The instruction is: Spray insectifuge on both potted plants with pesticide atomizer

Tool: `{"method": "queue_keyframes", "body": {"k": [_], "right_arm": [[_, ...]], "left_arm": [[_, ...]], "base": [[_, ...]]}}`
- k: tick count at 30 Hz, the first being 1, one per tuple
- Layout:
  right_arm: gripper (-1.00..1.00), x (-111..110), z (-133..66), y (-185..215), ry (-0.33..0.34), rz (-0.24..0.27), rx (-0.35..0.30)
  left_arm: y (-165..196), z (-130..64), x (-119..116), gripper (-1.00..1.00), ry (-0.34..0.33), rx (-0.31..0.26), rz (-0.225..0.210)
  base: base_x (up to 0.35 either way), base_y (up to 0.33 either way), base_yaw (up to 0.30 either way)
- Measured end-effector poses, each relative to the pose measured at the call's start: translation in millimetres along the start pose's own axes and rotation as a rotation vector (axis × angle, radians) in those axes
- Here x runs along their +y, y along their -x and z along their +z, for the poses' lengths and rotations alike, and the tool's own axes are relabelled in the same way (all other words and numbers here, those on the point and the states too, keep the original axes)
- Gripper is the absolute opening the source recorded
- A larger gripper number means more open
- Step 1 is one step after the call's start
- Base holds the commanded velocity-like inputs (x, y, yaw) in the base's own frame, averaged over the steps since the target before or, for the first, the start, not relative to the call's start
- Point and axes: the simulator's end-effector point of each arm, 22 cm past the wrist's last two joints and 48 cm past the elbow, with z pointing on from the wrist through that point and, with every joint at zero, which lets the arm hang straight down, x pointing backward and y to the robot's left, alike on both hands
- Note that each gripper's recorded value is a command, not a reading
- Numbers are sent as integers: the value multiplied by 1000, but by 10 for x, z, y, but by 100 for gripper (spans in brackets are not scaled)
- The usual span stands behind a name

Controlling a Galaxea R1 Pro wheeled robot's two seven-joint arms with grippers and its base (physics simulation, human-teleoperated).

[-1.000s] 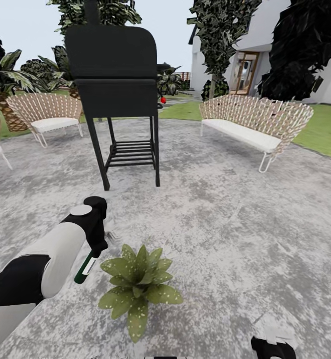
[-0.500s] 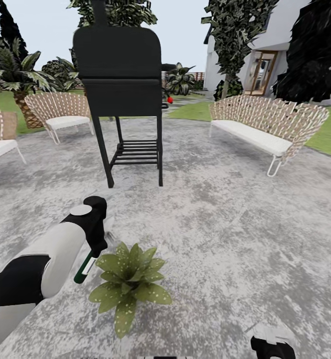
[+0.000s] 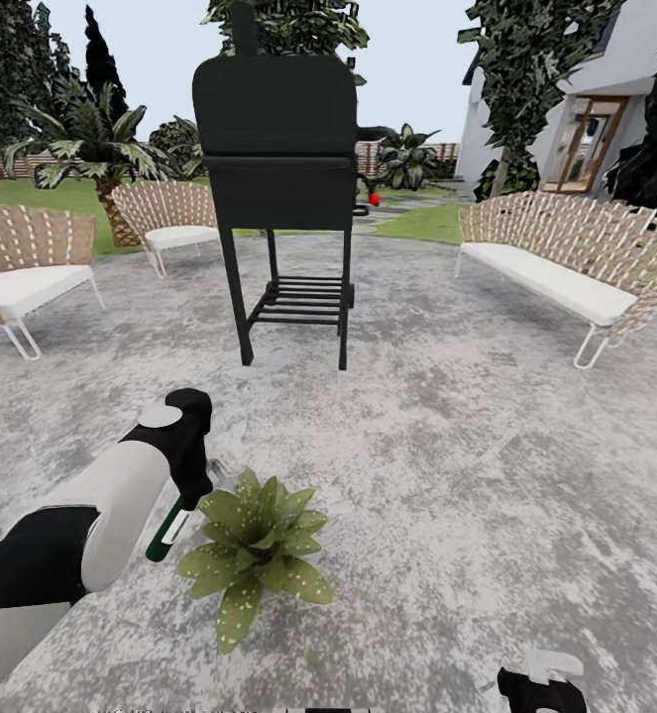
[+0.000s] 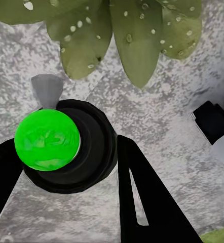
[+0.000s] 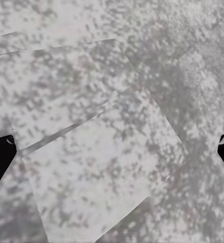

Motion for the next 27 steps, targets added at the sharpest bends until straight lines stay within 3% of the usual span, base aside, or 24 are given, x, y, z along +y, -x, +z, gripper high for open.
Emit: {"method": "queue_keyframes", "body": {"k": [13, 16, 21, 27], "right_arm": [[100, 6, -3, 0, 1, 0, 0], [100, 13, -3, -2, 2, 0, 1], [100, 15, -3, -3, 3, 0, 1], [100, 15, -3, -4, 3, 0, 1]], "left_arm": [[-79, 29, 40, -100, -1, 12, -18], [-96, 40, 48, -100, -1, 15, -32], [-212, 249, -21, -100, -12, 52, -33], [-250, 277, -12, -100, -12, 57, -39]], "base": [[113, -260, 277], [105, -81, 278], [13, -10, 277], [25, -40, 238]]}}
